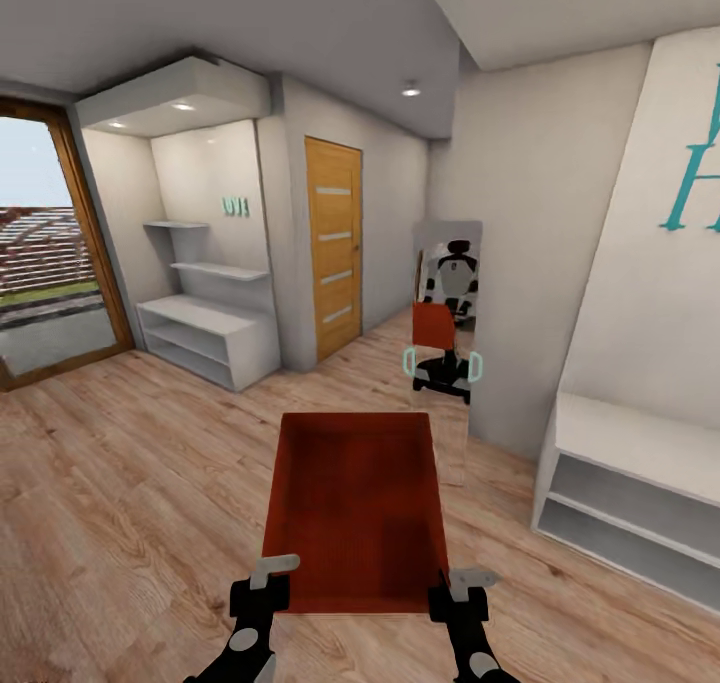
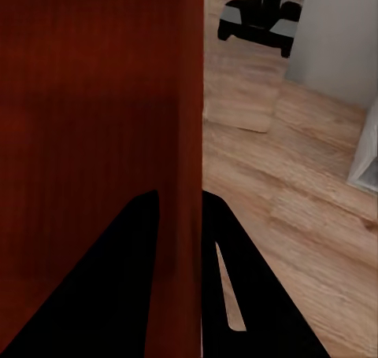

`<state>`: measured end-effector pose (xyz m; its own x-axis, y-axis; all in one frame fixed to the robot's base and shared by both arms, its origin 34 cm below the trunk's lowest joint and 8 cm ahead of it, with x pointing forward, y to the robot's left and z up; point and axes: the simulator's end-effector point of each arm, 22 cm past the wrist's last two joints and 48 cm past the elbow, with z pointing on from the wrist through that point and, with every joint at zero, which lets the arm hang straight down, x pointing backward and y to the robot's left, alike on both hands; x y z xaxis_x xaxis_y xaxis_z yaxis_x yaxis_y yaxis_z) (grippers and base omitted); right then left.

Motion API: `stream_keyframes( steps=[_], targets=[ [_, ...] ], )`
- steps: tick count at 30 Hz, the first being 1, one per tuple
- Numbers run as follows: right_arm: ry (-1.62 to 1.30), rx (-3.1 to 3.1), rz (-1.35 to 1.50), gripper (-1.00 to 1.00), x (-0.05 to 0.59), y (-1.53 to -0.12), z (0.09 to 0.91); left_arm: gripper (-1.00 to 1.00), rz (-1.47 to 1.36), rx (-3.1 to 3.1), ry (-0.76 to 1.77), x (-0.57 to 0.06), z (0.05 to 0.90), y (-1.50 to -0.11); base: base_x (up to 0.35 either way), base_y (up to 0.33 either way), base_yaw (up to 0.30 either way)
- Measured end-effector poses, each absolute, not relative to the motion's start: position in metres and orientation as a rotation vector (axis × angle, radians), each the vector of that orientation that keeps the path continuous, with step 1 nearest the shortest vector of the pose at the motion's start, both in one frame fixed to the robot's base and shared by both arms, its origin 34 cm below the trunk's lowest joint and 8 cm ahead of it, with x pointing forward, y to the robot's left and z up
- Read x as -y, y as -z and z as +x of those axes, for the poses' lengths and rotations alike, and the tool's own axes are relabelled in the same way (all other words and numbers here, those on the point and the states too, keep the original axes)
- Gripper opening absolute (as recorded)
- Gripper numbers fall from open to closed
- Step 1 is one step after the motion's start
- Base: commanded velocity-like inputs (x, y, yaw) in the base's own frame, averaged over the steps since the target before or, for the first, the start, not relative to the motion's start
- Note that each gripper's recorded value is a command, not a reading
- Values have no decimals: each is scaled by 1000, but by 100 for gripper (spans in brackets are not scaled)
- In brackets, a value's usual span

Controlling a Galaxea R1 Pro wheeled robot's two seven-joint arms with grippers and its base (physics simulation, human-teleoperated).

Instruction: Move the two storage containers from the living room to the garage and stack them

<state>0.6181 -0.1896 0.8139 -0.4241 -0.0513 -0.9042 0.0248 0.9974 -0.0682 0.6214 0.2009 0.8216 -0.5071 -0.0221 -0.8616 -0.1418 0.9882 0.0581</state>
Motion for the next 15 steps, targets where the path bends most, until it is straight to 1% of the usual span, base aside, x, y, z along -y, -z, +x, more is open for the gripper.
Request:
stream_keyframes(
  steps=[5, 9, 15],
  targets=[
    [83, -2011, -18, -100, 190, -814, 618, -100, -113, -2104, -148, -201, 621, -822, 321, 0, 255],
    [84, -2003, -18, -100, 190, -817, 619, -100, -114, -2096, -147, -201, 622, -825, 321, 0, 214],
    [84, -1998, -18, -100, 190, -819, 620, -100, -115, -2091, -146, -201, 623, -826, 321, 0, 51]
  ],
)
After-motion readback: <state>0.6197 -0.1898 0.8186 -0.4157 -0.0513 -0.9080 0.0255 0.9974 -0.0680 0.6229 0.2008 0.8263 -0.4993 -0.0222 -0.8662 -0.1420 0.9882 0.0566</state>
